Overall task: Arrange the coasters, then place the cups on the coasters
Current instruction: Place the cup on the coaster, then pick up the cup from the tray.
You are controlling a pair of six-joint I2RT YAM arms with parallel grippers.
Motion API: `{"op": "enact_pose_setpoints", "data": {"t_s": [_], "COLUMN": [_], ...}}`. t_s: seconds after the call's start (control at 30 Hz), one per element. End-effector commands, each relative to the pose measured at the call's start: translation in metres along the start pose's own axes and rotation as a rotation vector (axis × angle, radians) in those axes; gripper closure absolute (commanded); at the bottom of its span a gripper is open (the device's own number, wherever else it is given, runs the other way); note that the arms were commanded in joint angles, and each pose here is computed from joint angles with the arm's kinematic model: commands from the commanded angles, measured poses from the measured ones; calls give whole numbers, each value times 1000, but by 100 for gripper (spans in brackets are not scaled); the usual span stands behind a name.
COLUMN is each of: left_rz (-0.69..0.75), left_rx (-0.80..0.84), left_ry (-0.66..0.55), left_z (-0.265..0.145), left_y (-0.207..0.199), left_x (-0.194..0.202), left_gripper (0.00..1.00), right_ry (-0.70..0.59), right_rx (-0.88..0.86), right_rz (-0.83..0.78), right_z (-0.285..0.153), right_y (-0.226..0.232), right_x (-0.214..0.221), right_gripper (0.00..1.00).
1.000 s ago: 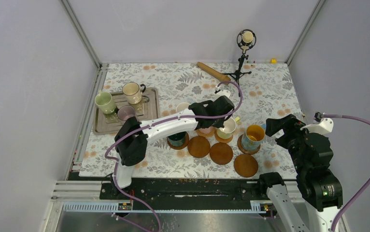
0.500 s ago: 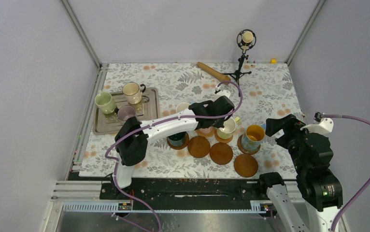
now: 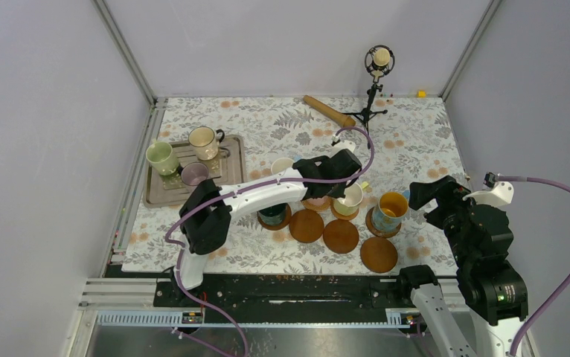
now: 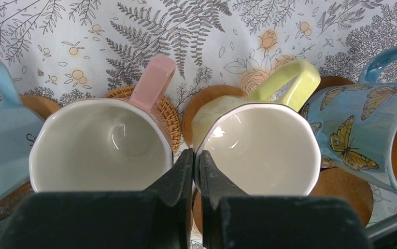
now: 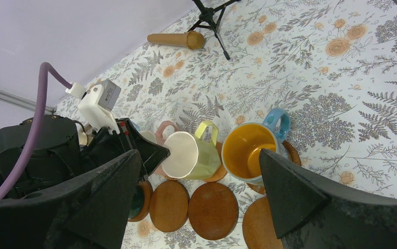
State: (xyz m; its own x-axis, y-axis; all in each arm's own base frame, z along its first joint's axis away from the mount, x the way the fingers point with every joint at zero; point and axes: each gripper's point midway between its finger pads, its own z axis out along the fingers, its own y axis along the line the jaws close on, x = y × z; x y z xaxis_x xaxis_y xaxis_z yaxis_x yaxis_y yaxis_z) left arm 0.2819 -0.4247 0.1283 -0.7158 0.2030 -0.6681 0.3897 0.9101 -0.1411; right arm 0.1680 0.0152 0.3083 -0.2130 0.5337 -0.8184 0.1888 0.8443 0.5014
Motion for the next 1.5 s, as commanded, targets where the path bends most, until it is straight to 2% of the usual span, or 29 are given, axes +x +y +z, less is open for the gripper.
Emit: {"op": "enact_pose_setpoints", "data": {"t_s": [0.0,0.1,0.23,0.47,0.67,0.8,0.93,1.07,1.13,1.17,1.27,1.37,1.47], "left_rz": [-55,-53,-58,-71,-88,-95,-138,-206,-264,-322,-455,-603,-777], "left_rx": [34,34,44,74,136,127,11,-167,-256,-325,-488,-603,-658], "left_ry": [-107,-103,-99,-216,-354,-421,-440,-488,-469,-461,-428,-415,-414], "left_z": [-5,-5,-15,-71,-138,-174,-188,-207,-204,-205,-209,-213,-206], "left_y": [-12,-12,-13,-11,-7,15,73,159,208,244,316,365,396], "left_x": [-30,-29,-35,-80,-125,-138,-136,-130,-115,-110,-82,-53,-25], "left_gripper": [93,87,66,38,33,33,33,30,29,29,32,33,40], "right_ry": [-48,-46,-40,-18,8,27,70,130,169,184,214,223,225], "right_rx": [-14,-13,-11,-19,-35,-56,-91,-141,-165,-171,-173,-191,-206], "right_rz": [-1,-3,-4,-1,-1,4,-4,-22,-33,-35,-38,-37,-35], "right_z": [-3,-3,-1,3,5,6,7,8,9,10,13,16,18], "right_y": [4,4,4,5,5,9,16,24,28,29,29,31,35], "right_x": [-13,-13,-11,-4,4,9,16,27,35,38,45,48,48], "right_gripper": [7,7,7,7,7,7,7,6,4,2,1,0,1]}}
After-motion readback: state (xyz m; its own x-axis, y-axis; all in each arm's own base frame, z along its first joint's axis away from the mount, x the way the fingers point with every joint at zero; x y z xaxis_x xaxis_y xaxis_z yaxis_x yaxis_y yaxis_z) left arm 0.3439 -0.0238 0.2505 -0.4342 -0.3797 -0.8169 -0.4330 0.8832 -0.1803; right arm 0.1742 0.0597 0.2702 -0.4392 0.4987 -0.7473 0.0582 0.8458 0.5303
